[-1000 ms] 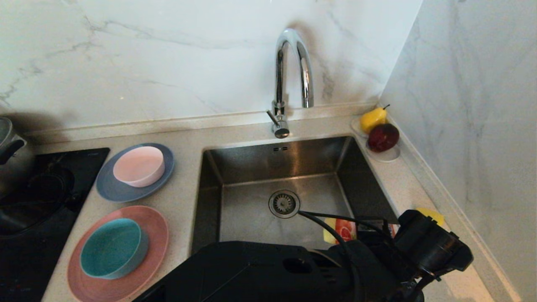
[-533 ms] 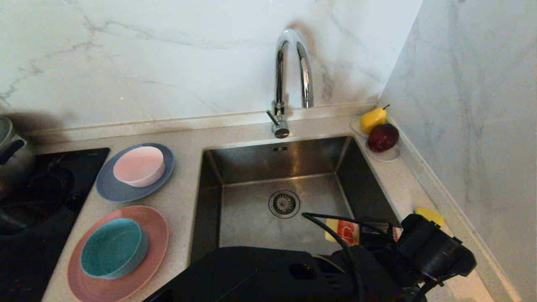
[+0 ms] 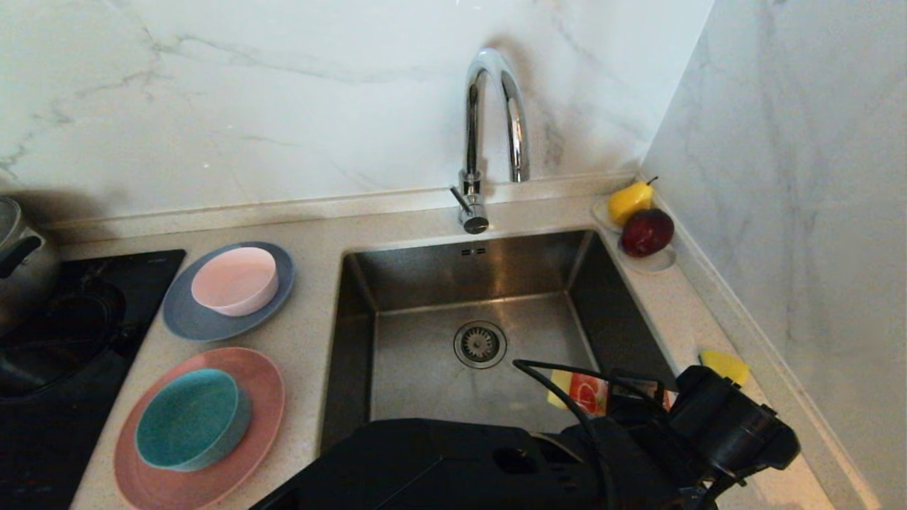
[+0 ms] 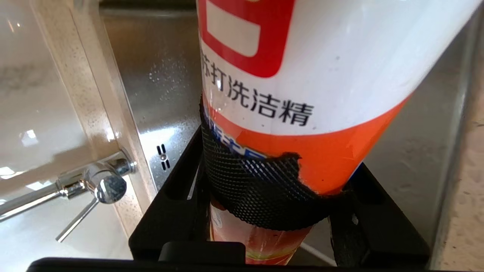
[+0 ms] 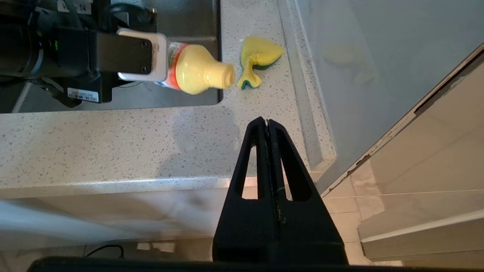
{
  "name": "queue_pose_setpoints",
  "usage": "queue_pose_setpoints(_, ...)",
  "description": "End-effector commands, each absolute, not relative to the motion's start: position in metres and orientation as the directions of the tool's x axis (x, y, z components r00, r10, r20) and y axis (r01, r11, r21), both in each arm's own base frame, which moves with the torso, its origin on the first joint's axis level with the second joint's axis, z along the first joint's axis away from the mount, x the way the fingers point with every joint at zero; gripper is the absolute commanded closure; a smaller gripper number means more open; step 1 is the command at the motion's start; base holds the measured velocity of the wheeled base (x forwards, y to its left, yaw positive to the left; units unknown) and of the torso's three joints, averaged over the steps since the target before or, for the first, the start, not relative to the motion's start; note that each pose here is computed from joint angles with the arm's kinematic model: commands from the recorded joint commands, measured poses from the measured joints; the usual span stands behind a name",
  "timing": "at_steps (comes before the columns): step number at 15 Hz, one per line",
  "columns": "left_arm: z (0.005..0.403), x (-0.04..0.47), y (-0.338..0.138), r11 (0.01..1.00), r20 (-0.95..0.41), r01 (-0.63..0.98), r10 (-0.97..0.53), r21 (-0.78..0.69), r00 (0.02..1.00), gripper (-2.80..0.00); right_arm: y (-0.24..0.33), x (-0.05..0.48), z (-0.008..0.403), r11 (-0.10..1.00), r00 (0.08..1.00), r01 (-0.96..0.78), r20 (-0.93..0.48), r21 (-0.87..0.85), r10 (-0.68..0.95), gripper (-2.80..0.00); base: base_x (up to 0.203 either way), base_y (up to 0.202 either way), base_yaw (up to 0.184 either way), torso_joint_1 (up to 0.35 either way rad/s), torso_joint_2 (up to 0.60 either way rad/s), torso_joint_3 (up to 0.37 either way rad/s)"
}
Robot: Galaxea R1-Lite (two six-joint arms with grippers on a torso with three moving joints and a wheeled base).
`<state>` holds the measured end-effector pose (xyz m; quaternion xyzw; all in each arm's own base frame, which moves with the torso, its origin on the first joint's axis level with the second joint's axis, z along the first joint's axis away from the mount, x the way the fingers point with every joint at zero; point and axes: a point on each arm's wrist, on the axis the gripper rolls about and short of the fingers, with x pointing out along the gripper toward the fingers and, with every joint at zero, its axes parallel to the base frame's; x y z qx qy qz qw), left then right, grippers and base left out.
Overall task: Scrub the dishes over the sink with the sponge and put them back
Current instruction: Squeeze it onto the sponge
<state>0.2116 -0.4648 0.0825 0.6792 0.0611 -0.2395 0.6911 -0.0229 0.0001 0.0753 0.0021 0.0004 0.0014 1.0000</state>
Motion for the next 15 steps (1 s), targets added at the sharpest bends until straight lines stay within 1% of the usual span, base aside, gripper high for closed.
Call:
queue_pose_setpoints(1,0.079,0.211,-0.465,-0.049,-0.411,0.412,-0.243,0.91,0.879,0.0,0.0,-0.023,0.075,1.0,1.0,-0.003,-0.001,0.005,0.003,0.0,0.0,0.0,0.0,0.0,0.0,0.0)
queue_pose_setpoints(5,0.072,0.209,-0.468,-0.064,-0.418,0.416,-0.24,0.907,0.876,0.0,0.0,-0.023,0.075,1.0,1.0,-0.003,0.0,0.005,0.003,0.0,0.0,0.0,0.0,0.0,0.0,0.0)
queue_pose_setpoints(15,0.067,0.21,-0.468,-0.085,-0.425,0.417,-0.232,0.905,0.875,0.0,0.0,-0.023,0.075,1.0,1.0,-0.003,0.0,0.005,0.003,0.0,0.0,0.0,0.0,0.0,0.0,0.0)
